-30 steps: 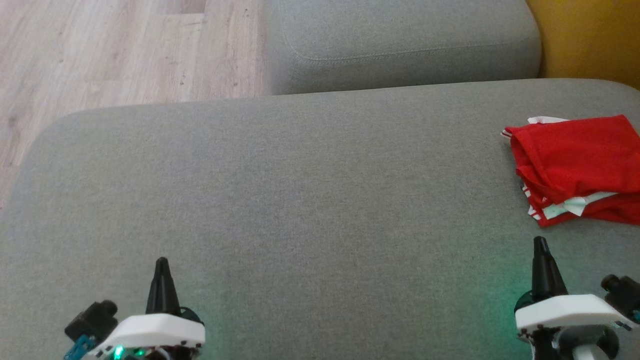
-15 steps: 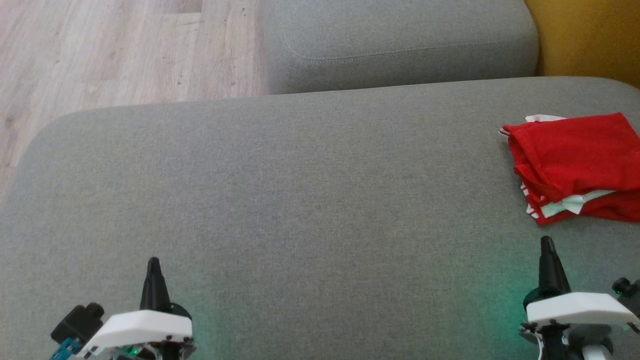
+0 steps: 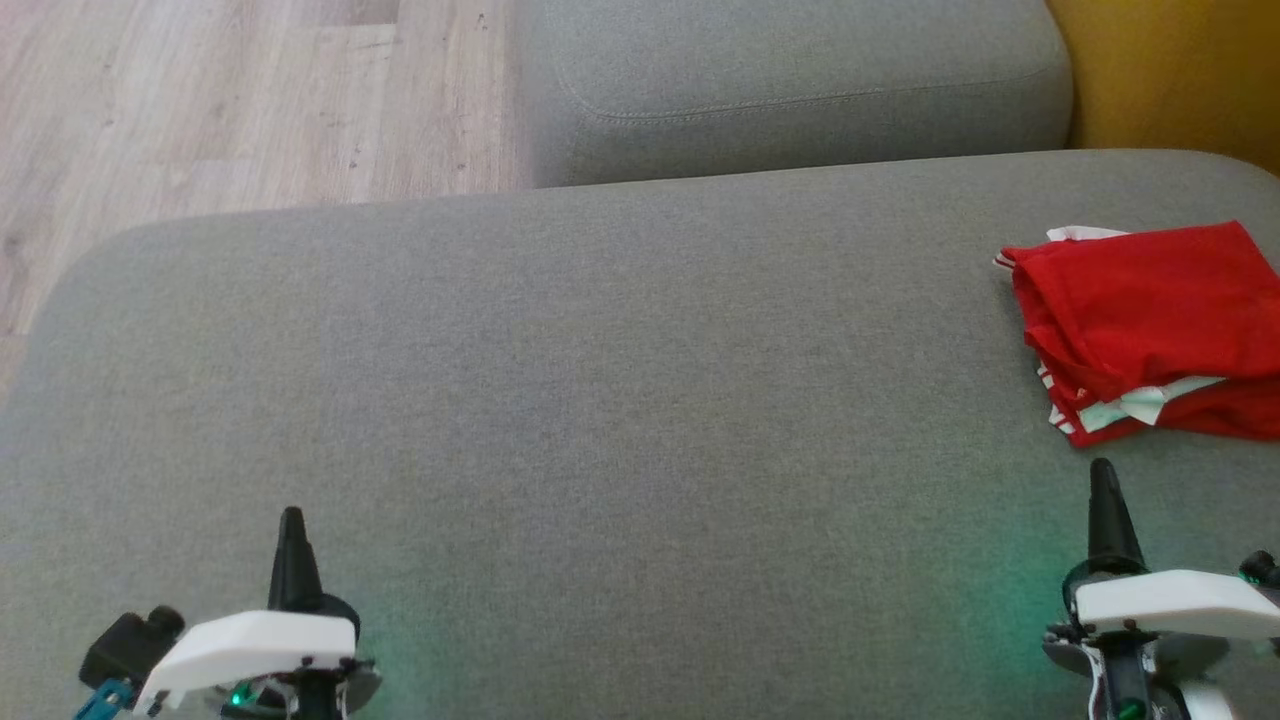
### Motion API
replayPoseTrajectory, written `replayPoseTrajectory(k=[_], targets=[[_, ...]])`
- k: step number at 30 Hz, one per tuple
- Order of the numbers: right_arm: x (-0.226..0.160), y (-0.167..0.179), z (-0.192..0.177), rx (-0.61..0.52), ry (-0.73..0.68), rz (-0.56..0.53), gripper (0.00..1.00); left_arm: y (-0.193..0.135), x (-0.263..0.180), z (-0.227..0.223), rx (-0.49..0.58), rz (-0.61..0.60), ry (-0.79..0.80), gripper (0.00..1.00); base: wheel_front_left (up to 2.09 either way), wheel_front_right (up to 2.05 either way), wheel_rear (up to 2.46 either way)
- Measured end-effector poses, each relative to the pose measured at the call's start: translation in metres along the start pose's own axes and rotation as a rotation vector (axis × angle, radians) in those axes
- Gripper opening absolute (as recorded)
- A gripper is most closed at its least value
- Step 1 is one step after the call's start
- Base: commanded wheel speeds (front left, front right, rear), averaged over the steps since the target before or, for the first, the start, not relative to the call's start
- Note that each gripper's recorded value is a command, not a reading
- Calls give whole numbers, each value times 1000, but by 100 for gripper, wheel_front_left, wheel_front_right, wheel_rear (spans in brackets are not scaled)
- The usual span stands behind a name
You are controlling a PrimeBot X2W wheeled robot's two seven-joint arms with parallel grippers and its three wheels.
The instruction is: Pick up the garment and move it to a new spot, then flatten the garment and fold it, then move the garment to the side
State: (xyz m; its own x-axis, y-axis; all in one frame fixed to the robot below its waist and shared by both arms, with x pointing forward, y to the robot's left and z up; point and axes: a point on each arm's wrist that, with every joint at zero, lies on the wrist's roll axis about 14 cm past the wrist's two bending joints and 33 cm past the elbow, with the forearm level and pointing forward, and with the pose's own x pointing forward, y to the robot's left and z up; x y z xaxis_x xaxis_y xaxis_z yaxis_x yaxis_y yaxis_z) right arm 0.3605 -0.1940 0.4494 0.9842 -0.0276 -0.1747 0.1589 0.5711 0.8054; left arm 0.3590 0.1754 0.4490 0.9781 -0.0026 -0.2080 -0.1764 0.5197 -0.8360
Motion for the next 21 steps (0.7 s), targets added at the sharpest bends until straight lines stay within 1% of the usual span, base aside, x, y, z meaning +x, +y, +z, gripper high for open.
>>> replayPoseTrajectory(k=[16,21], targets=[[0,-1,5,176,-6,-4,0,1,2,5,-157,-3,5,0,0,0,0],[3,3,9,235,-10,10,0,-1,2,5,-209,-14,10,0,0,0,0]])
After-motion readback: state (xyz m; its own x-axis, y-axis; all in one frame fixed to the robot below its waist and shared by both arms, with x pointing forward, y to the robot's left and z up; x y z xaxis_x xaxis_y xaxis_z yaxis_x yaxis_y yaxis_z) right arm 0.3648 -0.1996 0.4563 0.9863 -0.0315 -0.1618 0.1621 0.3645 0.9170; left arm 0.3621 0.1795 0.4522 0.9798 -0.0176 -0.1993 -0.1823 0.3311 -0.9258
